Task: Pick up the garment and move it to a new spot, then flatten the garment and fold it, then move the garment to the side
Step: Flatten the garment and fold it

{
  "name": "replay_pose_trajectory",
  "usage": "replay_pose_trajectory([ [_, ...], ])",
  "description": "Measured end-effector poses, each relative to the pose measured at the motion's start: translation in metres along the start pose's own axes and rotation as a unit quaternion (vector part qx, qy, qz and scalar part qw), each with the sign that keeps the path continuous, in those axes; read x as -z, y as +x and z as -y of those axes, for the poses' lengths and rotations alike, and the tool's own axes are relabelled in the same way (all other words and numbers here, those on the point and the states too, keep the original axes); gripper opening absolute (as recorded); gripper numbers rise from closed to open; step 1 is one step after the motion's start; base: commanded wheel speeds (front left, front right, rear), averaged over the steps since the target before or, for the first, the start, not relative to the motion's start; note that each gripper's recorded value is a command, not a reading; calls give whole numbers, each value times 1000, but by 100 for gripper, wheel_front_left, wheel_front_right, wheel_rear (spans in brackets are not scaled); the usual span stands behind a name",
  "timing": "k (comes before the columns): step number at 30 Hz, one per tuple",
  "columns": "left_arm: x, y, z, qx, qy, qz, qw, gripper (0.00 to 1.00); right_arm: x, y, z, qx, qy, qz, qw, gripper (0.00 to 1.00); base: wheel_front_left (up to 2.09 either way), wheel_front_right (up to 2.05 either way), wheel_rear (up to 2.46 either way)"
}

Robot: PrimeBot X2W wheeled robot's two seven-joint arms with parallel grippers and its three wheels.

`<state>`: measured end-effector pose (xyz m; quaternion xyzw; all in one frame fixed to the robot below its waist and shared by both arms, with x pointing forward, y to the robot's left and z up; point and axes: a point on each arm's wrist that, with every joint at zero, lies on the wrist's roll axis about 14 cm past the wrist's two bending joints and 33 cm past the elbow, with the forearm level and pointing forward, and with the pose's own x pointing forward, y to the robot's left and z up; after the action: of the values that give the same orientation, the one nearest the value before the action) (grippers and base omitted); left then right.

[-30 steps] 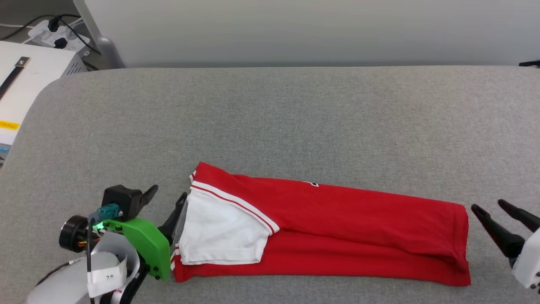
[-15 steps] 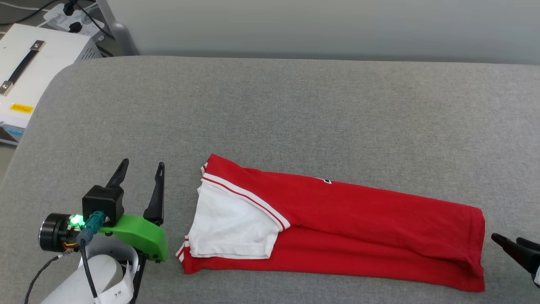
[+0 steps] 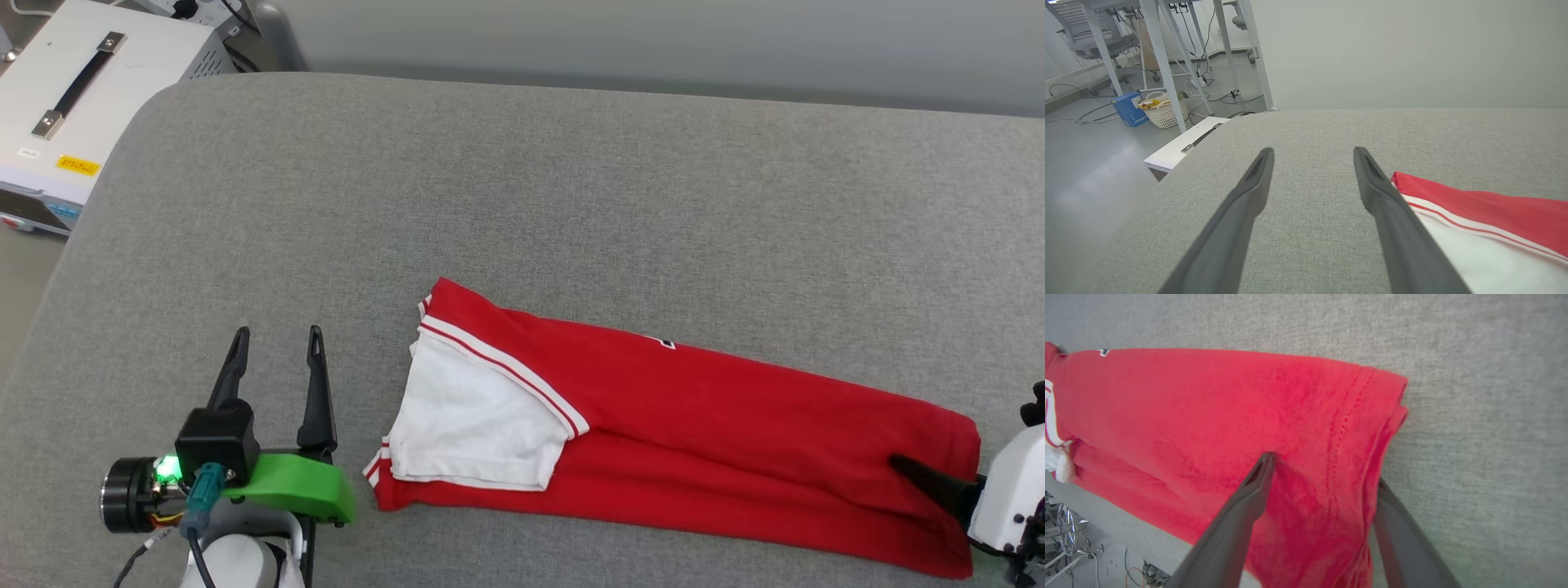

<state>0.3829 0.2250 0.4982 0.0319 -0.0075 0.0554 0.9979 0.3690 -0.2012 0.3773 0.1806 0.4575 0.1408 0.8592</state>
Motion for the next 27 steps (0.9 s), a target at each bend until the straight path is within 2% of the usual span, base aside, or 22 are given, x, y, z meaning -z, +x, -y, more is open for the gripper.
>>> replay_pose_trajectory([
  [13,4,-7,12,-8,-14,7,1000,100,-1,21,-20,-23,-20,5,1000,100,0,0,0],
  [14,4,-7,12,-9,-14,7,1000,100,-1,21,-20,-23,-24,7,999,29,0,0,0],
  [15,5,-8,12,-10,-15,6,1000,100,-2,21,-20,-22,-26,10,999,0,0,0,0],
  [27,2,-11,11,-7,-9,13,1000,100,-12,11,-3,-5,-21,41,999,0,0,0,0],
])
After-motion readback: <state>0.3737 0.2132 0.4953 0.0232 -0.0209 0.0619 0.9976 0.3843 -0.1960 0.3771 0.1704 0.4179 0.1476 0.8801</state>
